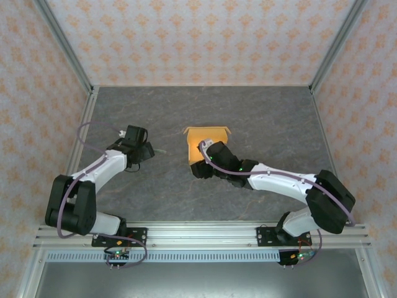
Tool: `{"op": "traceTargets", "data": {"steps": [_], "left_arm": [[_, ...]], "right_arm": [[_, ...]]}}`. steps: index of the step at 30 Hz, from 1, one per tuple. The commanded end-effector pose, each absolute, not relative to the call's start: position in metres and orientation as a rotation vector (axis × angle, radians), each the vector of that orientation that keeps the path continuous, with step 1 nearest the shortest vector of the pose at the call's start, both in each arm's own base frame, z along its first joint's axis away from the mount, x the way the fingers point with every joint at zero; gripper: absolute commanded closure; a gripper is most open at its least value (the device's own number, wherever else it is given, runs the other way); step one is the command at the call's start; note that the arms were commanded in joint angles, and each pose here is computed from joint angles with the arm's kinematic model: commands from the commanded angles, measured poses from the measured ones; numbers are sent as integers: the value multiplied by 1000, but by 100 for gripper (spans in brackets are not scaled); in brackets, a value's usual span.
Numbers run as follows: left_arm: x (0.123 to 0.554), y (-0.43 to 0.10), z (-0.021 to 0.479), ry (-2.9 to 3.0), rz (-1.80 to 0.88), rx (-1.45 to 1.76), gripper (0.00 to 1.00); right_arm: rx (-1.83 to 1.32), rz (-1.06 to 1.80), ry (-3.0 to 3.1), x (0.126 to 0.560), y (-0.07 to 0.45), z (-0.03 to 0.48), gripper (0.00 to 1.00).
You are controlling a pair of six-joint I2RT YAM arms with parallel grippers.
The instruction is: Fold the paper box
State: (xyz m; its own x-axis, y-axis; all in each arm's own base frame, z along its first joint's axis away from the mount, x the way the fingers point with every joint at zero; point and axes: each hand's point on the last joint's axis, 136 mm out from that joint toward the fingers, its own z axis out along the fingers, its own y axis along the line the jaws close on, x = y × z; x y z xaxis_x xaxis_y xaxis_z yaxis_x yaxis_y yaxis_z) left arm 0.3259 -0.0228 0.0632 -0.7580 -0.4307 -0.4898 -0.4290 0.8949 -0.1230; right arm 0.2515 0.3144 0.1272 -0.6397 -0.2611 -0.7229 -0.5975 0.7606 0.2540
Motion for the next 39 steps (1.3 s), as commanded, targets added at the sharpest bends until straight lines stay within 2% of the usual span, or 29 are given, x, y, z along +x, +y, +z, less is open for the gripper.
{"op": "traceTargets", "data": {"steps": [1, 11, 29, 35, 39], "left_arm": [[329, -24, 65, 2544, 69, -654, 25], [342, -43, 46, 2608, 128, -646, 21], [385, -64, 29, 2644, 96, -647, 22], [386, -65, 20, 2672, 114, -645, 27], [383, -63, 16, 2690, 133, -628, 41]], "right_arm": [[-671, 582, 2210, 251, 304, 139, 41], [-693, 563, 2178, 252, 302, 140, 36], [-700, 523, 2172, 249, 291, 135, 36], [-695, 504, 2172, 250, 288, 134, 36], [-690, 493, 2173, 251, 287, 133, 36]]}}
